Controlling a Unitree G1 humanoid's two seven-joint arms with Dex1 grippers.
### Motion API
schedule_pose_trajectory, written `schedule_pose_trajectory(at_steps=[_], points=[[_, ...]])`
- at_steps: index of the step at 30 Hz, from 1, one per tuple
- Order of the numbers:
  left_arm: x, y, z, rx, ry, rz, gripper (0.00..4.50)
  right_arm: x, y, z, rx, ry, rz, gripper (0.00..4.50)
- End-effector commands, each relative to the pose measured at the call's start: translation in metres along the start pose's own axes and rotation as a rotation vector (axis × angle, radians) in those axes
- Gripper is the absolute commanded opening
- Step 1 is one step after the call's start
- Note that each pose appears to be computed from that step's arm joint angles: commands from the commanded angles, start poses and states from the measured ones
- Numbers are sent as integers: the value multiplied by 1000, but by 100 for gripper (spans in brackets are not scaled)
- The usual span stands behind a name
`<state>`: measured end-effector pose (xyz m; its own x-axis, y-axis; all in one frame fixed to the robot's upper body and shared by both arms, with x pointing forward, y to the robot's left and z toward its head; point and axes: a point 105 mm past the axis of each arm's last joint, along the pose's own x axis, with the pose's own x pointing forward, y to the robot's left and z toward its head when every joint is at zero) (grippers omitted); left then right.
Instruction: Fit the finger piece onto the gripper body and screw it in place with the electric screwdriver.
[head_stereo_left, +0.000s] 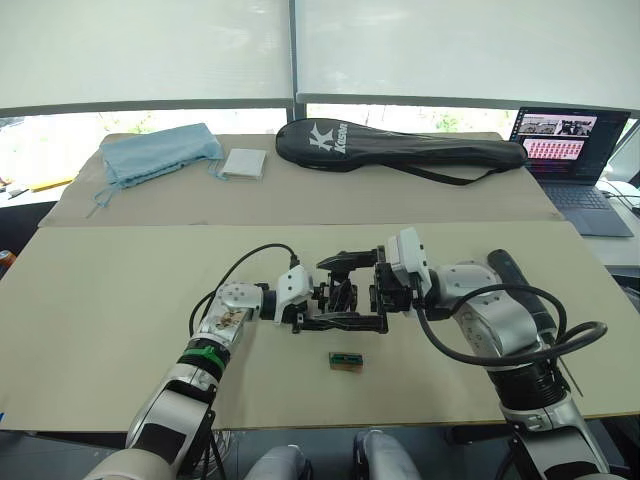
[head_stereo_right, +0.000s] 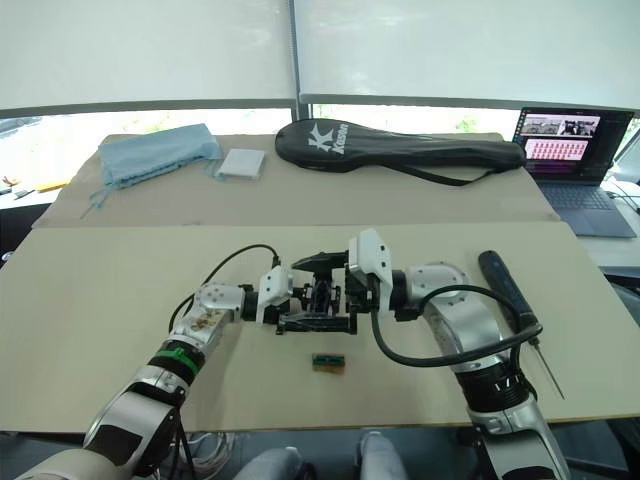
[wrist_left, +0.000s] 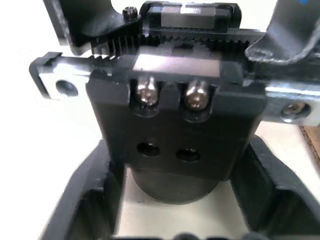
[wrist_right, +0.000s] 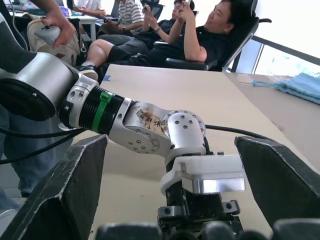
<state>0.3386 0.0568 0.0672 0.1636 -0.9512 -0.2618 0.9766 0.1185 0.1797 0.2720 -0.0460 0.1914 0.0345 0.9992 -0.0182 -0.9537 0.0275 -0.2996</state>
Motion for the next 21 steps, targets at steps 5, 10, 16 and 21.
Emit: schedule_pose_trajectory(at_steps=[5,10,16,21], points=[[-11,-2,-22,-72,49,46,448,-14,3,34,-117,-70,-19,450],[-31,-2,-20,-101,19,70,448,-34,8,40,-117,-56,-83,450],[-76,-6,-4,-134,-82,97,448,-80,19,41,-84,31,-270,450],[-115,-5,21,-98,-145,163,448,-141,36,31,-54,153,-568,450]])
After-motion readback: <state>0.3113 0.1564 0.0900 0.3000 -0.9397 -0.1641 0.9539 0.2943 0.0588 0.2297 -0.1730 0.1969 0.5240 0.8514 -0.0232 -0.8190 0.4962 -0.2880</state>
